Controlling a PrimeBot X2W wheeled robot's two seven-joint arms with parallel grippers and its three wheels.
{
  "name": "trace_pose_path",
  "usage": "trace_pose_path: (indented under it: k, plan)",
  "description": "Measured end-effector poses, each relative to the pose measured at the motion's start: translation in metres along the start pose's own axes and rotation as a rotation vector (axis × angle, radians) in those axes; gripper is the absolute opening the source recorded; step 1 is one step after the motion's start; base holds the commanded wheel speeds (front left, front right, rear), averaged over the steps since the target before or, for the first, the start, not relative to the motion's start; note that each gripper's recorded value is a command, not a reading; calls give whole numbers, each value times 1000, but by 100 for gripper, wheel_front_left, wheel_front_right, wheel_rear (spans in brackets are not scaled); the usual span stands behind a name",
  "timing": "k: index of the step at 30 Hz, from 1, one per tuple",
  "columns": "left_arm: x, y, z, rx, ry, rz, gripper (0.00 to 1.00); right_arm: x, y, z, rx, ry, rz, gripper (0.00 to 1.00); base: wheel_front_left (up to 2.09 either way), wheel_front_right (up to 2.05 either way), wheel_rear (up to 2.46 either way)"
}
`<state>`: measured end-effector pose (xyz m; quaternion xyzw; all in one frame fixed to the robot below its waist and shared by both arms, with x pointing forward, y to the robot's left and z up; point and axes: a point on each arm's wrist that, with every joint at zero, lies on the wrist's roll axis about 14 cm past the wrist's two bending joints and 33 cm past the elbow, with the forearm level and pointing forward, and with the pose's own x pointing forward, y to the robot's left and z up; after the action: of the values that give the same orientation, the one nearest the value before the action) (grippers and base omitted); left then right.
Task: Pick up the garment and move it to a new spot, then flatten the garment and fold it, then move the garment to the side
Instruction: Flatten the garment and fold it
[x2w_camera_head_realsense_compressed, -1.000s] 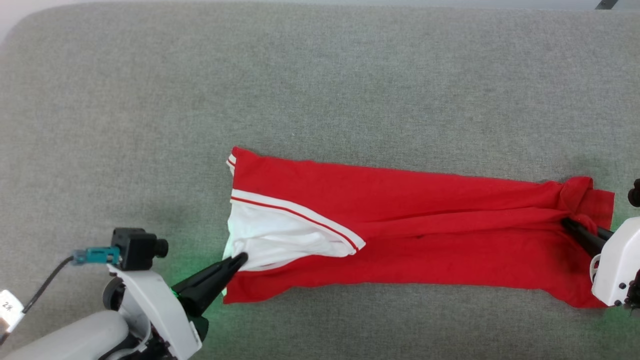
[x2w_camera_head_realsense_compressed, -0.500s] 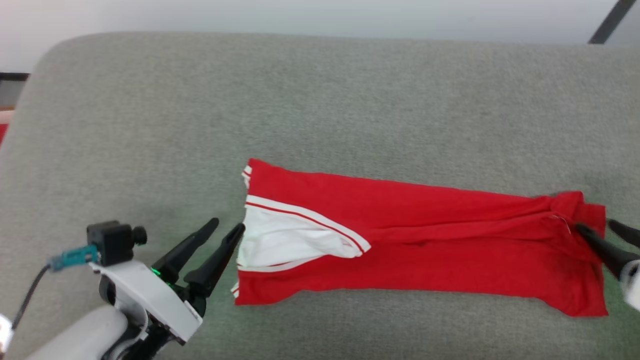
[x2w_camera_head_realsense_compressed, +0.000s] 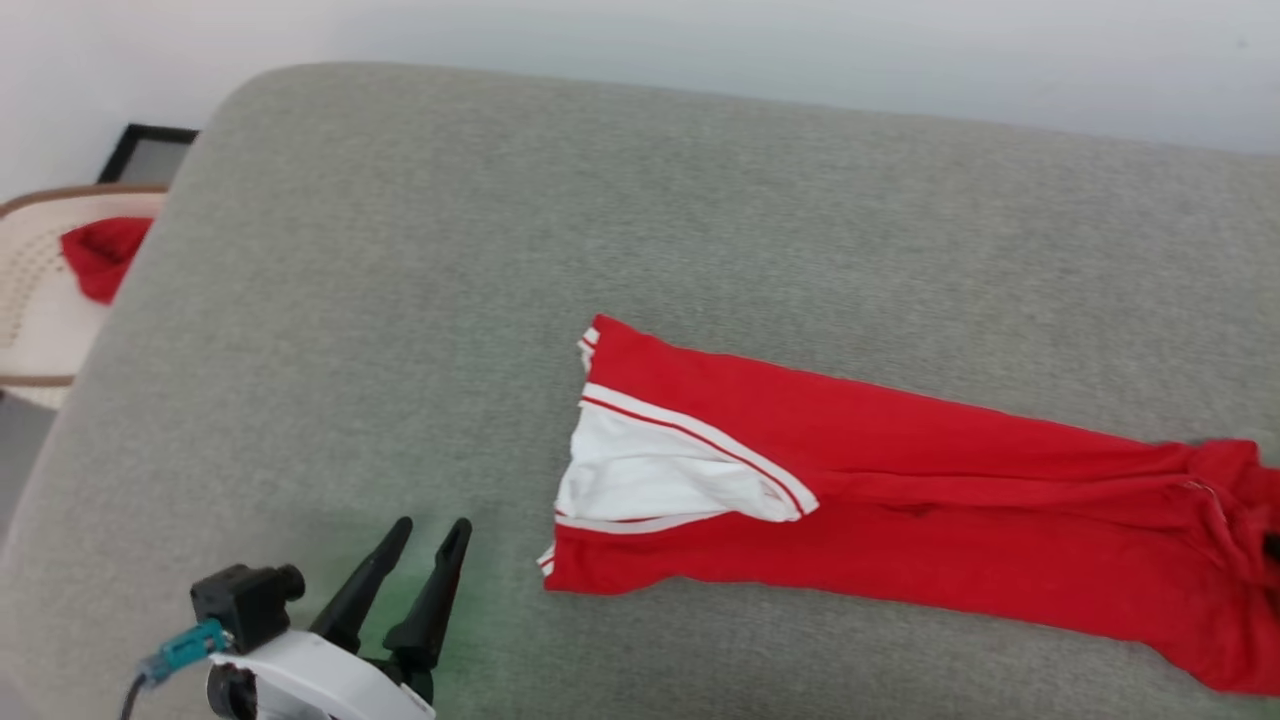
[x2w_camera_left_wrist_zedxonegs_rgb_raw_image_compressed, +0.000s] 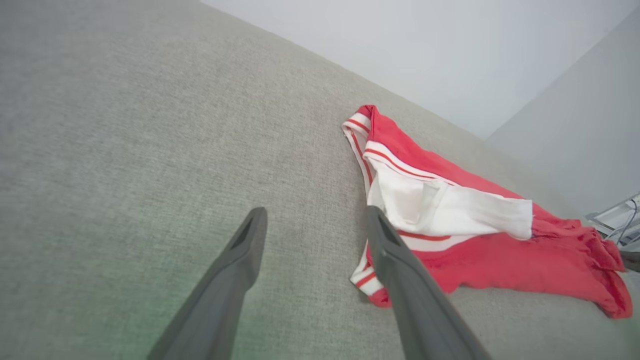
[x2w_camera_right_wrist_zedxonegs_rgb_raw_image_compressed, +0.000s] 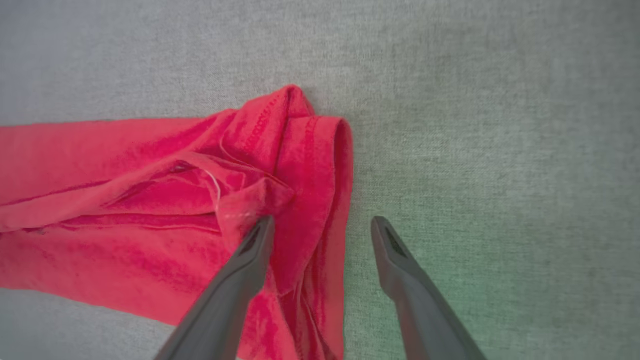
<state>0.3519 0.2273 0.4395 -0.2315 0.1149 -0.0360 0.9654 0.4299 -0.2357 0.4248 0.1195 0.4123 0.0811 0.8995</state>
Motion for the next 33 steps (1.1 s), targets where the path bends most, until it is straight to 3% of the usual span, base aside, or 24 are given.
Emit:
trace_pose_path:
  k: [7, 13, 20, 21, 22, 23, 33]
  plan:
    - [-8, 13, 23, 83, -119, 81, 100, 19, 10, -20, 26, 146, -4, 100, 0, 0, 0]
    - [-6, 11, 48, 224, -207, 97, 100, 31, 22, -17, 34, 192, -12, 100, 0, 0, 0]
    - [-7, 12, 49, 277, -224, 129, 100, 38, 29, -18, 28, 212, -16, 97, 0, 0, 0]
    - [-7, 11, 46, 284, -218, 127, 100, 39, 30, -19, 30, 212, -15, 56, 0, 0, 0]
    - [-7, 11, 44, 282, -213, 128, 100, 39, 29, -20, 31, 212, -16, 33, 0, 0, 0]
    - [-8, 11, 42, 279, -209, 128, 100, 39, 29, -20, 32, 208, -17, 1, 0, 0, 0]
    - [0, 13, 36, 292, -180, 116, 100, 32, 6, -11, 96, 103, -63, 0, 0, 0, 0]
